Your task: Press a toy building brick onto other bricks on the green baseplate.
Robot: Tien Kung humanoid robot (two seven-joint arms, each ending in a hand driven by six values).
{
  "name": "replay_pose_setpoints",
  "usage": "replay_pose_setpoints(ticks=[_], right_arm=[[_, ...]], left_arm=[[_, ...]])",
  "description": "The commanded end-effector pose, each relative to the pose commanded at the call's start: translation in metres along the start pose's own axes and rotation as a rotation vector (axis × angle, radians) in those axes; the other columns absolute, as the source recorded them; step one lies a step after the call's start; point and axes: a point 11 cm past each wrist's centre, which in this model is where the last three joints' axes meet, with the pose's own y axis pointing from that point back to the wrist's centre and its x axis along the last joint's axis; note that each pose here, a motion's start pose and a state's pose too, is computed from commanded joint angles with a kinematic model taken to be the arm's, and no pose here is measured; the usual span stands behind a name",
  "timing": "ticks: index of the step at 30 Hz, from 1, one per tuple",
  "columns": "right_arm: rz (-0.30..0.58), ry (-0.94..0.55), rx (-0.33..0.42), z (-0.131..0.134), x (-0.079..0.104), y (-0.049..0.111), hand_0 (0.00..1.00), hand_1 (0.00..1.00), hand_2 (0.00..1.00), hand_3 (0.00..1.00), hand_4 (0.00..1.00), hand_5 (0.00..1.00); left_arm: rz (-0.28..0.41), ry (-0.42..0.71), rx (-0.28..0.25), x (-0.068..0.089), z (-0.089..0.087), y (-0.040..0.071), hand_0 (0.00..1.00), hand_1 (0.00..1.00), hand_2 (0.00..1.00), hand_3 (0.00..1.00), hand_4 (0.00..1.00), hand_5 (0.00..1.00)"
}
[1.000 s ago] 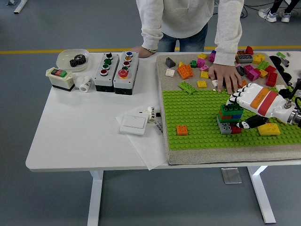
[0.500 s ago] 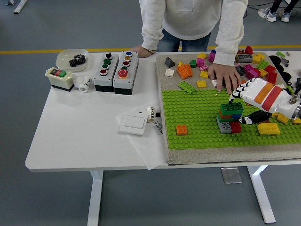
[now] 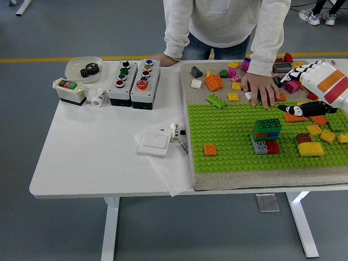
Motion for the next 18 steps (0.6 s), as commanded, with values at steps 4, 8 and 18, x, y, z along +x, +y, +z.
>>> replay_pose_setpoints(ticks=[4,8,18], right_arm=[[0.057,-0.291,-0.136,0.007,0.013,0.007,0.518,0.592,0.672,0.586,0.865,0.490],[0.089,-0.552,-0.269,0.020,0.021,0.010,0.648,0.680,0.732,0.627,0.894,0.559],[0.107,-1.218,-0.525,0.032,0.011,0.031,0.705,0.717,0.758,0.705,0.947,0.681]], left_arm=[[-0.001,0.001,0.003,-0.001,-0.001,0.000,0.717,0.749,0.752,0.614,0.678,0.600],[-0.003,-0.002,0.006,-0.002,-0.002,0.000,0.717,0.749,0.752,0.613,0.677,0.600],[-0.020,-0.015,0.018,-0.009,-0.011,-0.001,0.715,0.750,0.752,0.614,0.677,0.601]])
